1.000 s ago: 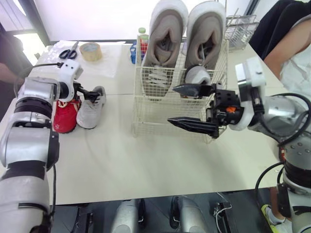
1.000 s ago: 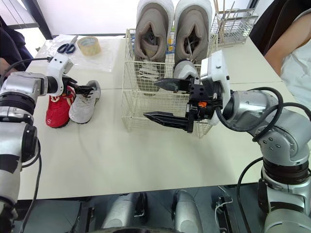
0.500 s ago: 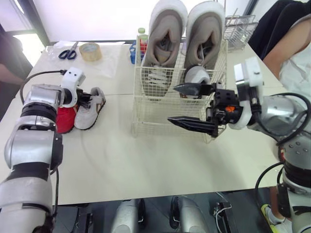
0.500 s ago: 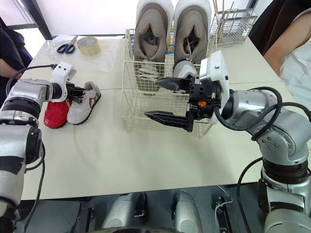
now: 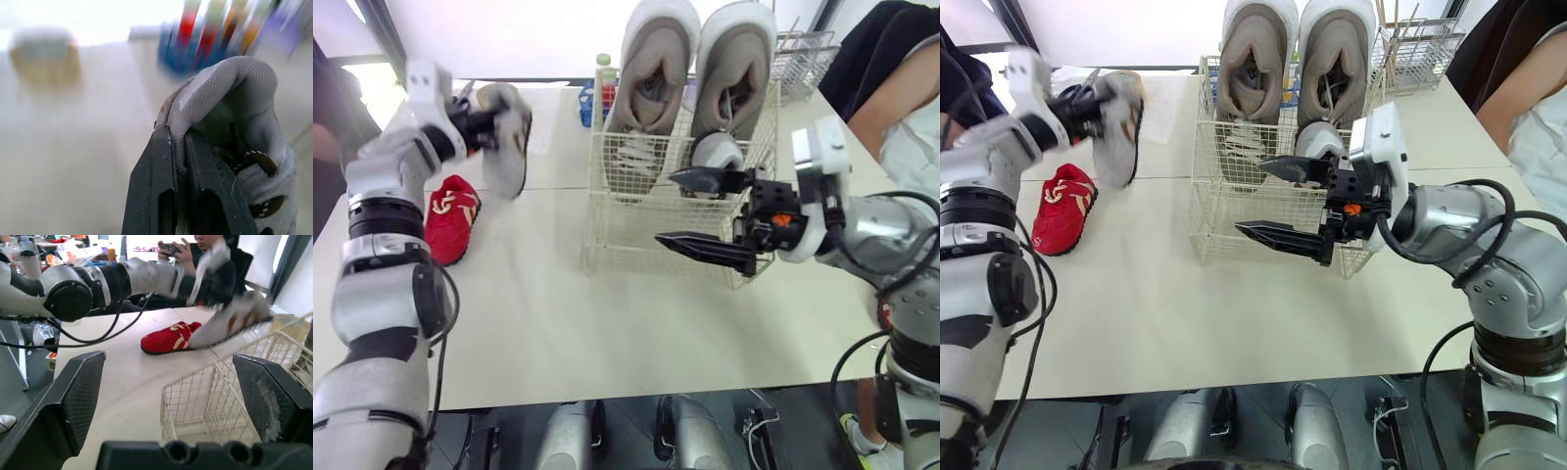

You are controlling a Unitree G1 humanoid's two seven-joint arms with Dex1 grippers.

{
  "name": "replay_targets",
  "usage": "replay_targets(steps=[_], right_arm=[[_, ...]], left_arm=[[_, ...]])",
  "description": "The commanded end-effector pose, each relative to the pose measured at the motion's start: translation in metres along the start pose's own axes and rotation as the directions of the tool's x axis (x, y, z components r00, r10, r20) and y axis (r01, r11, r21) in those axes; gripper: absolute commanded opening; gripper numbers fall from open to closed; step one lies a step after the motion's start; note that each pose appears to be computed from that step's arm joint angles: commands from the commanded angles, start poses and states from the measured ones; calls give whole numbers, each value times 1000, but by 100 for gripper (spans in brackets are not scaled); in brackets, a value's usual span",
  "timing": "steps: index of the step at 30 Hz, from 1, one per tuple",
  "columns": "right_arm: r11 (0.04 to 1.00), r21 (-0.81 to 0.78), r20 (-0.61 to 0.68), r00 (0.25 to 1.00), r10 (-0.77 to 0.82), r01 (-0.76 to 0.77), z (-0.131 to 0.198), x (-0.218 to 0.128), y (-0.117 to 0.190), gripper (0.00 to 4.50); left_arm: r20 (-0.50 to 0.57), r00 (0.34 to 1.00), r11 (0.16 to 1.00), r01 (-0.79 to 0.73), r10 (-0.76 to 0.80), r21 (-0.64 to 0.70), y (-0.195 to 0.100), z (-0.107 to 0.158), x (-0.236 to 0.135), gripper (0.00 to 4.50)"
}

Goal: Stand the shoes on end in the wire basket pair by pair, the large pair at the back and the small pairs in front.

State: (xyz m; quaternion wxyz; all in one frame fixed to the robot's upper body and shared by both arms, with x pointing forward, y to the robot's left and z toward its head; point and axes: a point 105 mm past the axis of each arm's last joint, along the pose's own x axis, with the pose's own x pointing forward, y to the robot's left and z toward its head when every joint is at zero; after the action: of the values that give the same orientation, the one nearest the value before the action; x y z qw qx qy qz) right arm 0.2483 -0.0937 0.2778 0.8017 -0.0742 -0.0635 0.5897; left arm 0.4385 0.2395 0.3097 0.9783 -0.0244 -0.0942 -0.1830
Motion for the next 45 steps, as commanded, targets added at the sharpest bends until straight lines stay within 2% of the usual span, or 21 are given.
replay_targets(steps=[1, 3, 6, 9, 14, 16, 25, 36, 45], right_arm=[[999, -18, 41, 998, -40, 41, 16, -14, 4, 450], [998, 17, 50, 996, -69, 68, 17, -22, 4, 450], [991, 62, 26, 993, -117, 115, 10, -32, 2, 450], [986, 77, -8, 989, -150, 150, 3, -38, 0, 450], [983, 83, -9, 986, -164, 165, 2, -38, -3, 450], [983, 81, -22, 986, -166, 167, 0, -37, -4, 450], [985, 61, -50, 986, -161, 164, 4, -41, -3, 450], [980, 30, -76, 978, -196, 199, 10, -45, -2, 450], [977, 35, -81, 975, -209, 212, 11, -47, 3, 450]], left_arm=[[355, 935, 1000, -16, 20, -12, -23, 77, -25, 5], [479, 877, 999, -12, 35, -52, -37, 99, -39, 5], [632, 774, 1000, -5, 22, -29, -66, 121, -57, 5], [712, 701, 998, 0, 40, -56, -85, 126, -67, 5], [763, 646, 999, 37, -15, -12, -119, 120, -73, 5], [765, 643, 999, 47, -31, 1, -127, 116, -73, 5], [755, 642, 991, 94, -133, 94, -169, 66, -59, 5], [740, 647, 983, 101, -184, 156, -186, 23, -47, 5], [706, 688, 984, 78, -168, 158, -196, -18, -35, 5]])
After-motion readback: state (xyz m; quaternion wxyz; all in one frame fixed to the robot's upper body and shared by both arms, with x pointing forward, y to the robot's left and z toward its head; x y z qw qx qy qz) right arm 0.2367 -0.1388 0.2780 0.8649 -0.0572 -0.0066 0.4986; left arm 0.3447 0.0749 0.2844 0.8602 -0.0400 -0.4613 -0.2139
